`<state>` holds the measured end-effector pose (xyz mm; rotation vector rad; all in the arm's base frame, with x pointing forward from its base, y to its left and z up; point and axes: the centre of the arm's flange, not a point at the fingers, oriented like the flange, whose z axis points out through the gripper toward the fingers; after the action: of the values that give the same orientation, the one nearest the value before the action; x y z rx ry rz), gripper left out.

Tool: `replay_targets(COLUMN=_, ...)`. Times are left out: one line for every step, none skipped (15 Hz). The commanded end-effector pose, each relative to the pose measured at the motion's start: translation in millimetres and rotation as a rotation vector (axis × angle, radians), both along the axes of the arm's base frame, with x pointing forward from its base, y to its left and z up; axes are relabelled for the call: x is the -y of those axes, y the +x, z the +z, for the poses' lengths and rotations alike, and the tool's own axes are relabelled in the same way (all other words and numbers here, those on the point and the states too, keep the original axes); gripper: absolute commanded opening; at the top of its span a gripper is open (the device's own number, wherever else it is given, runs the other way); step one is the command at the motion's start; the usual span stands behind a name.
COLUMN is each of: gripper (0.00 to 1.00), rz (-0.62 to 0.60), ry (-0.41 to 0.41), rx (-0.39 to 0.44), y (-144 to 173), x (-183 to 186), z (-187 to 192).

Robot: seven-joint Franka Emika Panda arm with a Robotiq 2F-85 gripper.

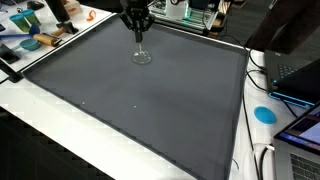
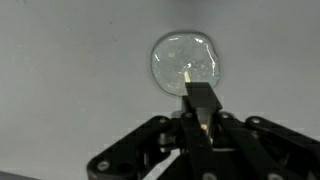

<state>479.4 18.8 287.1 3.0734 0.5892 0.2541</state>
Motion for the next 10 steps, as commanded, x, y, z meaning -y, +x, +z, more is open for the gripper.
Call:
replay_targets(gripper=0.03, rz=0.003, ry=-0.006, rx=-0.008, y=-7, x=-1, z=18)
replay_targets(gripper=0.03, rz=0.003, ry=-0.006, rx=-0.010, y=-7, x=-1, z=21)
replay_targets(gripper=0.03, rz=0.004, ry=-0.008, rx=-0.010, y=-7, x=-1, z=25)
replay_targets(gripper=0.03, rz=0.004, ry=-0.007, rx=-0.011, y=-8, x=-1, z=28)
replay_targets(gripper=0.03, rz=0.005, ry=-0.007, rx=-0.010, y=-8, x=-2, z=31)
replay_targets(gripper=0.03, rz=0.005, ry=-0.007, rx=-0.011, y=-8, x=-2, z=34)
replay_targets(gripper=0.03, rz=0.006, ry=-0.007, rx=-0.012, y=-9, x=-2, z=38)
replay_targets(gripper=0.03, rz=0.008, ry=-0.004, rx=-0.013, y=-9, x=-3, z=42)
replay_targets(gripper=0.03, rz=0.010, ry=-0.005, rx=-0.011, y=-9, x=-4, z=46)
replay_targets(gripper=0.03, rz=0.013, ry=-0.006, rx=-0.012, y=-9, x=-5, z=49)
